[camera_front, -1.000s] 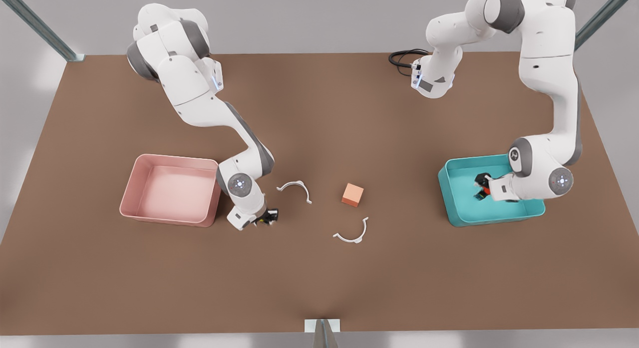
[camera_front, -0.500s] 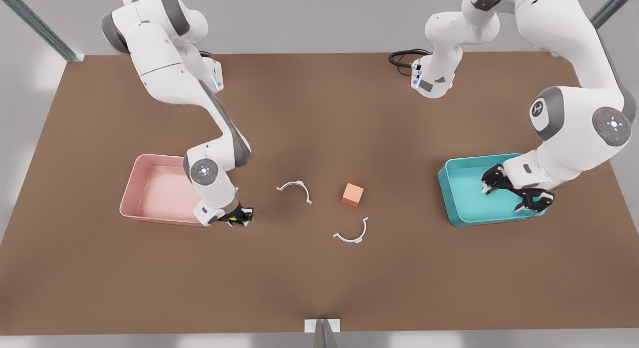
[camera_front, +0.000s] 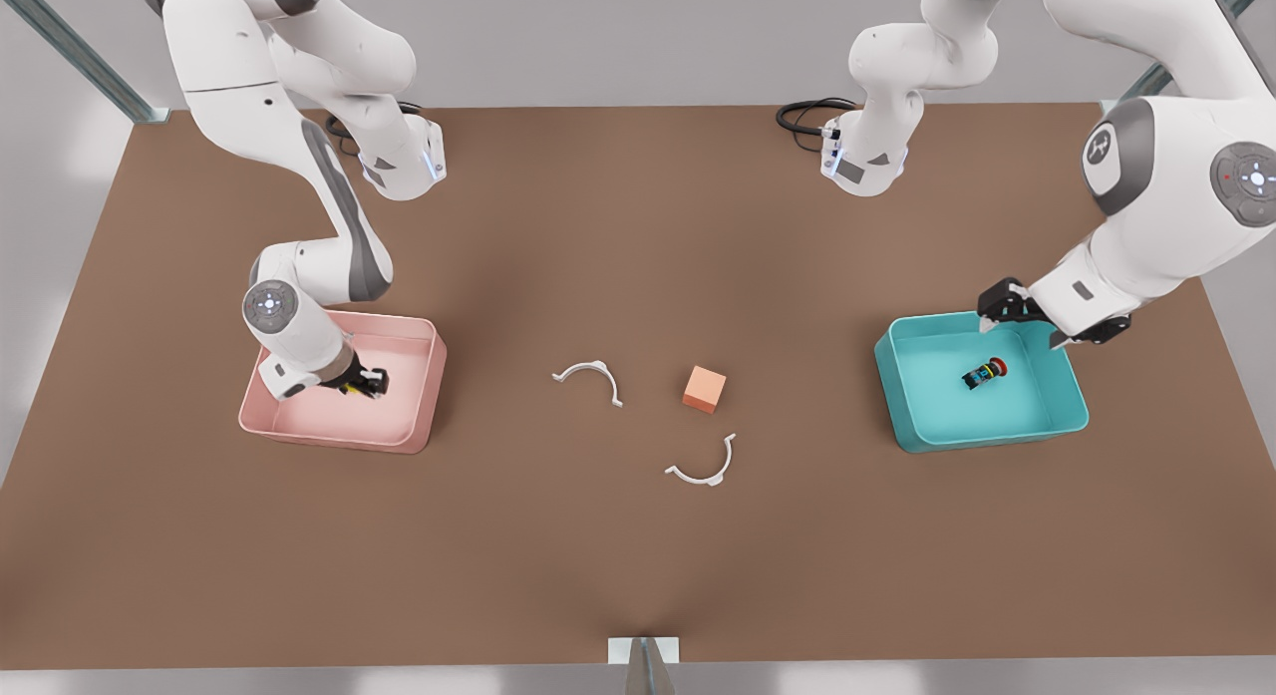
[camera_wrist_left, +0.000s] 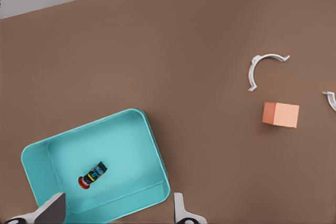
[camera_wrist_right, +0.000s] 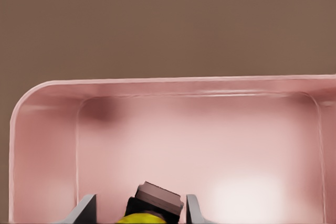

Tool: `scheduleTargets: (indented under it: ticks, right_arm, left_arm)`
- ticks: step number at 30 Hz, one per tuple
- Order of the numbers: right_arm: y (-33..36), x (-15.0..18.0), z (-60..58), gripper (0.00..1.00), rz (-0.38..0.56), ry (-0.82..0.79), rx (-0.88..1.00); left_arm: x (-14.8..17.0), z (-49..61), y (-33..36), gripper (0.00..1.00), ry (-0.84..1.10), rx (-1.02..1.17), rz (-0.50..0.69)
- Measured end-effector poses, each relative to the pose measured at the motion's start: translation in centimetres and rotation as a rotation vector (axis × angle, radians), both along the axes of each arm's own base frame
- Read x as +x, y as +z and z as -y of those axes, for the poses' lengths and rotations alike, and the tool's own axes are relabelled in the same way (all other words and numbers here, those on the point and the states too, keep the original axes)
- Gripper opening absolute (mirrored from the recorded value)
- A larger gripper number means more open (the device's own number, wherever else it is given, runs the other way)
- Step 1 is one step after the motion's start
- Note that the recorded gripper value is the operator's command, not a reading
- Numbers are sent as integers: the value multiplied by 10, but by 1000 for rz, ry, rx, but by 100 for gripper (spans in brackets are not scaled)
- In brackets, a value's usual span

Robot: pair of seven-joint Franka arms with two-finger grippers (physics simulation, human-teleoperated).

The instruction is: Place the red button in the blue storage box with the left arm, and place the yellow button in the pink storage box with the right arm

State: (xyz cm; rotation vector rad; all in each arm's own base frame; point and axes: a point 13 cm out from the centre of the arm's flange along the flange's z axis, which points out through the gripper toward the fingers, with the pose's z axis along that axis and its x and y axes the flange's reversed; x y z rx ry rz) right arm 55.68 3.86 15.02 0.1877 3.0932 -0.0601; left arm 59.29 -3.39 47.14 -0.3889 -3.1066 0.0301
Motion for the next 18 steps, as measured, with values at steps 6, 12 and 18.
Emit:
scheduleTargets:
  ticks: [6, 12, 18]
  right_arm:
    - [171, 139, -17, 100, 268, 50, 12]
    - [321, 112, 18, 100, 235, 15, 0]
    - [309, 88, 22, 100, 55, 42, 11]
  left_arm:
    - [-2, 0, -1, 100, 72, 3, -9]
    - [-2, -1, -1, 100, 126, 4, -12]
    - [-2, -1, -1, 100, 164, 4, -13]
